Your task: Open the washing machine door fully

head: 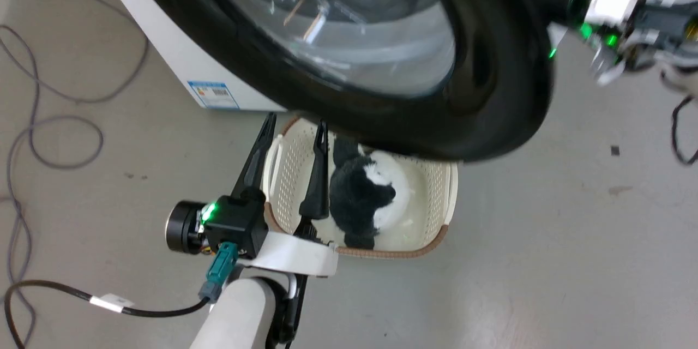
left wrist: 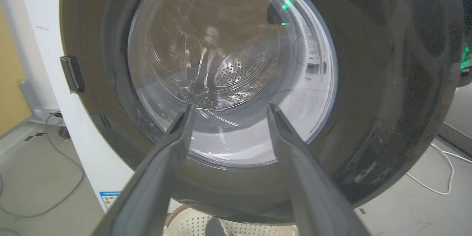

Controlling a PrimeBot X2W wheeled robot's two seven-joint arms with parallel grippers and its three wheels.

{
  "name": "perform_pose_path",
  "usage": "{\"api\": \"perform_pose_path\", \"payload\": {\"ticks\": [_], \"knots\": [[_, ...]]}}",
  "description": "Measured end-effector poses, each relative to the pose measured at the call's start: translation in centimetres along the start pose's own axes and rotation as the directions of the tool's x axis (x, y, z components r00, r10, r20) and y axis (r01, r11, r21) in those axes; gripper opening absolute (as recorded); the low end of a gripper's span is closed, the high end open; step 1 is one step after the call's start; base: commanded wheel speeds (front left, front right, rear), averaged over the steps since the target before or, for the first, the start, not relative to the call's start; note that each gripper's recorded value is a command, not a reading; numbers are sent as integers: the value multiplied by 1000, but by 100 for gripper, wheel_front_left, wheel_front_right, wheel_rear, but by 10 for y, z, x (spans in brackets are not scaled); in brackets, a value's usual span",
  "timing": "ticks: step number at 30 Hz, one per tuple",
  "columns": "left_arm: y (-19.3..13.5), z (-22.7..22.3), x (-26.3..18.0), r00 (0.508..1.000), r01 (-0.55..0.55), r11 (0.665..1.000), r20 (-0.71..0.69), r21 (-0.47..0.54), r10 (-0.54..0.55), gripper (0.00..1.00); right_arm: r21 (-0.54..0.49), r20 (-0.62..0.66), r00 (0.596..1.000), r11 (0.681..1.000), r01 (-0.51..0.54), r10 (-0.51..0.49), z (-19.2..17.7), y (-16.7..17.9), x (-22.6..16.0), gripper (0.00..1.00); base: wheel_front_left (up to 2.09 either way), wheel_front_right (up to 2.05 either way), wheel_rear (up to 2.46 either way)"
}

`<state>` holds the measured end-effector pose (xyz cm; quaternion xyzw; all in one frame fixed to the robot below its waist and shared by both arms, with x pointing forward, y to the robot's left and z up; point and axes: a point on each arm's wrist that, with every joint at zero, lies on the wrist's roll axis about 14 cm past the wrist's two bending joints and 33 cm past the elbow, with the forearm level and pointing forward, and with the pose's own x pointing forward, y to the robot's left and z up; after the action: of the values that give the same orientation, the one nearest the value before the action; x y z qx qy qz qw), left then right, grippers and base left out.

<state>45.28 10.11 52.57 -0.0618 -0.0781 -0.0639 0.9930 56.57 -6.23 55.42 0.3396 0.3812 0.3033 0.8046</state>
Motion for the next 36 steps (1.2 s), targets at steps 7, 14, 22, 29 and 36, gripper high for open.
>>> {"api": "perform_pose_path", "payload": {"ticks": [7,14,22,29,36], "knots": [[3,7,-19,1000,-4,1000,-3,21,4,100,32,-88,993,997,-75,78,-49,23,-10,0,0,0,0],[9,10,-37,1000,-17,999,-14,45,17,100,56,-156,975,987,-149,156,-89,49,-18,0,0,0,0],[23,10,-52,998,-48,996,-25,75,50,100,63,-223,951,977,-206,214,-121,70,-19,0,0,0,0],[34,7,-63,996,-77,993,-41,91,81,100,80,-268,931,969,-236,249,-144,81,-16,0,0,0,0],[33,3,-68,995,-72,994,-58,86,77,100,103,-303,912,961,-256,275,-167,88,-17,0,0,0,0]]}}
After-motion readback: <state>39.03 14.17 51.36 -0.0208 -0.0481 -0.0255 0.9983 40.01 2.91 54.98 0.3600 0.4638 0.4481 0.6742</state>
